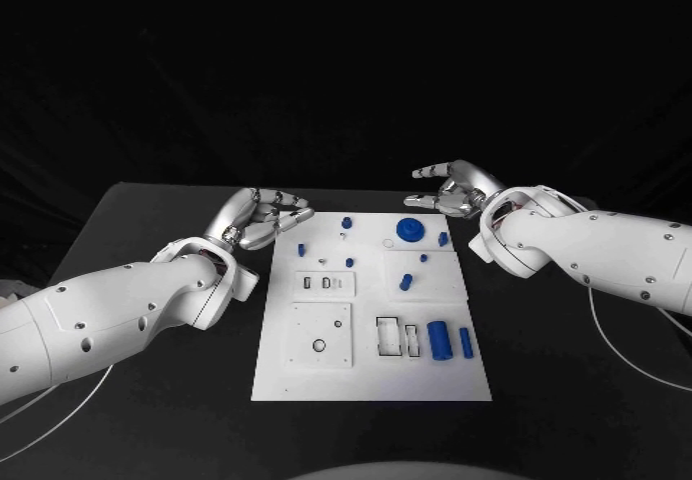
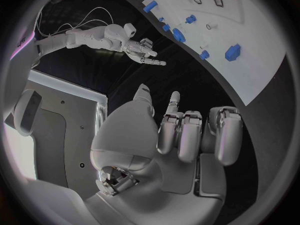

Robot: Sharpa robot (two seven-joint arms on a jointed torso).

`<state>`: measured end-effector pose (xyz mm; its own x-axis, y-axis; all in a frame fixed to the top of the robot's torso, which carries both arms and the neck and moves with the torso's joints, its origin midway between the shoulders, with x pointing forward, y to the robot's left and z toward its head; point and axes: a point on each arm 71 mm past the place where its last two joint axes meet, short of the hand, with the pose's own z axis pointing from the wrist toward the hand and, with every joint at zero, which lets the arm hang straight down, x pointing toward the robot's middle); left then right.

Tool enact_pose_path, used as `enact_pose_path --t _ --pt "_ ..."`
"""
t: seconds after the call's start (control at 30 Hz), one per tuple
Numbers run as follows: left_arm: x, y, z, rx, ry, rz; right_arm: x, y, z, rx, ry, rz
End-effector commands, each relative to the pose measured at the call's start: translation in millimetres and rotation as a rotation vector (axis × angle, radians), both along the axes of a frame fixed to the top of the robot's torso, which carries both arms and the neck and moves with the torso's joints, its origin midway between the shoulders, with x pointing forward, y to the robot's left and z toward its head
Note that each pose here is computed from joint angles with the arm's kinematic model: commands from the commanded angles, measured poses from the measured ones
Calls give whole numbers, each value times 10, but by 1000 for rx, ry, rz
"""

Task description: Assemble the parts on the task board

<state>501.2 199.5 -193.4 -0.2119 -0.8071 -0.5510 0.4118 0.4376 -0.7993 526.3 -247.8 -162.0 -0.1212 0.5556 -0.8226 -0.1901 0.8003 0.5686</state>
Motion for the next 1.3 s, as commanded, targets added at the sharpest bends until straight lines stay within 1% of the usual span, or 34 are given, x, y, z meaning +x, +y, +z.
enact_pose_path --t 0.03,0.27,0.47,0.73,0.97,1.3 --pt "-3 -12 12 -2 -14 -12 5 25 -72 -87 -4 57" --pt "-5 -3 13 -2 -15 -11 32 56 -159 -185 -51 67" --pt "-7 0 14 -2 -15 -10 54 72 -227 -262 -59 63" --pt "-18 6 17 -3 -15 -13 67 90 -327 -331 -50 51" --pt "-19 33 19 -2 -15 -8 84 116 -370 -362 -44 42" --pt "-24 40 20 -2 -14 -9 125 129 -451 -396 -19 20"
